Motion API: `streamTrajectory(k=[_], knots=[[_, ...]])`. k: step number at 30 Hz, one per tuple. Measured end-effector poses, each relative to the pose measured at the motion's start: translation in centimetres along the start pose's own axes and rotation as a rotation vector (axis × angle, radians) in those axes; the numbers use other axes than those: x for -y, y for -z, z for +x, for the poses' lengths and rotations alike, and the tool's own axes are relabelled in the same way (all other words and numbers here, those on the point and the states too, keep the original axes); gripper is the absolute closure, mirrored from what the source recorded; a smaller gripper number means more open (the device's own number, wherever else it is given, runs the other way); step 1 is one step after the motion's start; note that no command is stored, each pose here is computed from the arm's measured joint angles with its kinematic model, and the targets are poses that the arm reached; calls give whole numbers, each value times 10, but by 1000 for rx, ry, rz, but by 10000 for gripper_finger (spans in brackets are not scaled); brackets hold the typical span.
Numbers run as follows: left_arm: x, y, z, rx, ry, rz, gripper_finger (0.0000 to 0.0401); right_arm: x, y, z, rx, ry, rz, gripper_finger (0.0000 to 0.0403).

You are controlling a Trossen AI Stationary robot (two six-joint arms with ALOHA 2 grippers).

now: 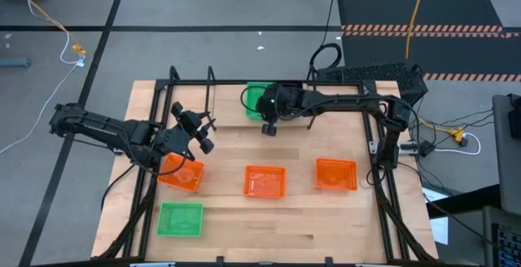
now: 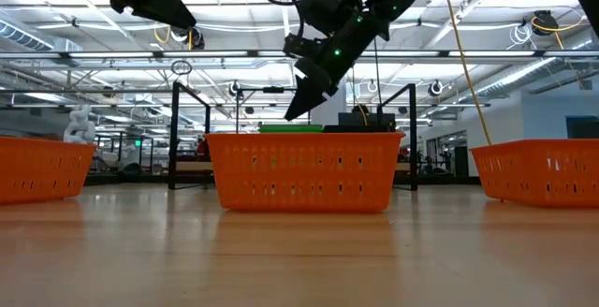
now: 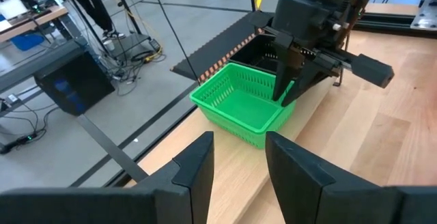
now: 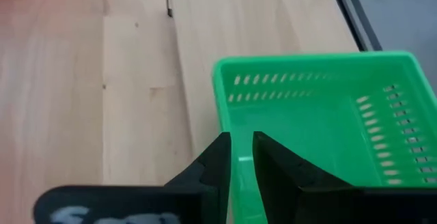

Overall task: Stack baskets on shelf by color
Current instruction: Stack the green bin on the green bins on the shelf

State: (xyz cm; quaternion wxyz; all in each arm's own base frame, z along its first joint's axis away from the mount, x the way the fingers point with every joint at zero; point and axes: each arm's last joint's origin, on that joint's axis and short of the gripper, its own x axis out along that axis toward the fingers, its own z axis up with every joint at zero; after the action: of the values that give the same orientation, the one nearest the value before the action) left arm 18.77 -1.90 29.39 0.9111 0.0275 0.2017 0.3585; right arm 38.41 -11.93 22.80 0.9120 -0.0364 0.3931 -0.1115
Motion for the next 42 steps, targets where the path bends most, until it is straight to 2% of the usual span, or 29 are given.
streamTrajectory(k=[6, 11, 16, 21, 24, 28, 31, 36, 42], knots=[[0, 0, 0, -1, 0, 1, 265, -1, -3, -6, 20, 4, -3, 348], [0, 1, 0, -7, -2, 9, 265, -16, -18, -42, 87, -18, -26, 348], [0, 2, 0, -14, -3, 20, 265, -46, -34, -81, 208, -82, -40, 348], [-4, 4, -3, -27, -4, 5, 265, -99, -35, -87, 357, -211, -110, 348], [-12, 6, -12, -36, 6, -73, 265, -132, -35, -75, 453, -239, -215, 340], [-23, 12, -27, -59, 35, -164, 265, -161, -43, -45, 495, -237, -261, 306], [-26, 18, -34, -86, 42, -186, 265, -177, -55, -16, 505, -312, -322, 271], [-25, 32, -34, -143, 23, -186, 265, -217, -70, 32, 484, -375, -511, 221], [-22, 42, -32, -166, 5, -222, 265, -261, -86, 61, 530, -397, -660, 203]])
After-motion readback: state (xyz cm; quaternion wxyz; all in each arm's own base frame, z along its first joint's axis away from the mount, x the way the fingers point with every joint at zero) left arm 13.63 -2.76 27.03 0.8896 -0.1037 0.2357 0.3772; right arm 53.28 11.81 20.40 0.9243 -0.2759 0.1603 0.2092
